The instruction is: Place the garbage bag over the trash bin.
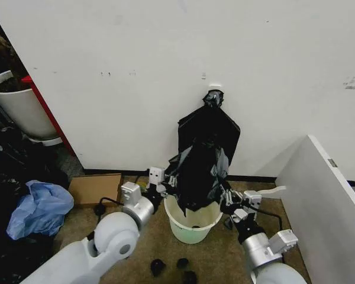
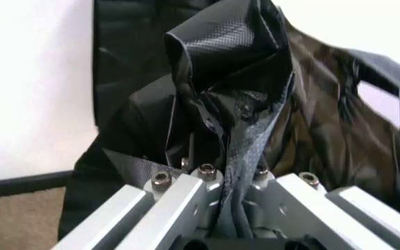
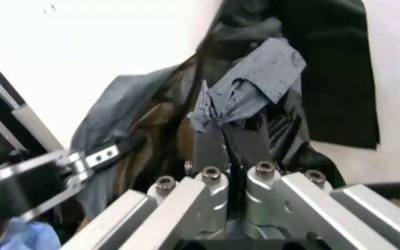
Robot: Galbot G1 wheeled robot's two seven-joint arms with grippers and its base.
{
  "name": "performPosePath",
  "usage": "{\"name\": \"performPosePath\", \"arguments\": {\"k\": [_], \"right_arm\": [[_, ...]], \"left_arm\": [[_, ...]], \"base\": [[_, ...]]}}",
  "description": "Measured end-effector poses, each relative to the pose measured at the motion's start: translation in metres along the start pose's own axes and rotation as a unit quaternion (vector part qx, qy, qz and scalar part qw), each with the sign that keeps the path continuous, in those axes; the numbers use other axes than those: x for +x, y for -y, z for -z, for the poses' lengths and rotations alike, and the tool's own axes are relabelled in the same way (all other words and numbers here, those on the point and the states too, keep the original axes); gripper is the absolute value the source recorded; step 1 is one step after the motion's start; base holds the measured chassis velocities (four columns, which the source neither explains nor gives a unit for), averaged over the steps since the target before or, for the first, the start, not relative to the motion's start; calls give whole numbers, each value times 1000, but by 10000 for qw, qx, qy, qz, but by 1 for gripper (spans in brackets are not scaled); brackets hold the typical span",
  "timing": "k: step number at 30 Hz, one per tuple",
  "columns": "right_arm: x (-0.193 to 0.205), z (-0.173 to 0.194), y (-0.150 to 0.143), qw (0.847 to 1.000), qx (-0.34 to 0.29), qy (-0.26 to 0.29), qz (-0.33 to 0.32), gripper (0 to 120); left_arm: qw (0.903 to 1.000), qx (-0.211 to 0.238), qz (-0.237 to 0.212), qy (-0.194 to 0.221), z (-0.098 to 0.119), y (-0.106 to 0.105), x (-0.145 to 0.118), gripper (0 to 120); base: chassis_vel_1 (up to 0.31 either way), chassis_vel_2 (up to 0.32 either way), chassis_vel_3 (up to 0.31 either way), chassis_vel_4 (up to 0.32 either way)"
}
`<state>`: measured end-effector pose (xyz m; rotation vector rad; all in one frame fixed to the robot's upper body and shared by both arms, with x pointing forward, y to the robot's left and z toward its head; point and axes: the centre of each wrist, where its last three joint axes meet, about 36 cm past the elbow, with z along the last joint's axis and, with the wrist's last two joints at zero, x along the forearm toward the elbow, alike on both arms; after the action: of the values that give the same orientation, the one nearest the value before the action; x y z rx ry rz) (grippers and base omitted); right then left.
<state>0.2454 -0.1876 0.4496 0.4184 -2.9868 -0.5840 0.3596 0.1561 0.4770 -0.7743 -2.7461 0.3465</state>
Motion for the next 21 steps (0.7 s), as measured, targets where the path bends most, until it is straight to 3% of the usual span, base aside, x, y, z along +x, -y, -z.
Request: {"name": "performPosePath", "arguments": {"k": [5,11,12,17,21], "right_arm": [[6,-15,5,9996,-96,-224,-156,0],[-7,-52,19,9977,-205,-472,-442,0],[-11,-61,25,9970,-204,-516,-535,0],[-19,-78,34,9920,-204,-670,-1047,0],[-12,-83,33,9869,-186,-914,-1320,0]], "left_arm": [[9998,137,43,-159,-10,1,-10,0],[9972,348,425,-499,-39,-15,-12,0],[9956,463,562,-589,-51,-18,-12,0],[9904,759,847,-781,-85,-17,-7,0],[9886,792,973,-835,-92,-17,-1,0]], "base": [[0,0,0,0],[0,0,0,0],[0,0,0,0],[0,0,0,0],[0,0,0,0]]}}
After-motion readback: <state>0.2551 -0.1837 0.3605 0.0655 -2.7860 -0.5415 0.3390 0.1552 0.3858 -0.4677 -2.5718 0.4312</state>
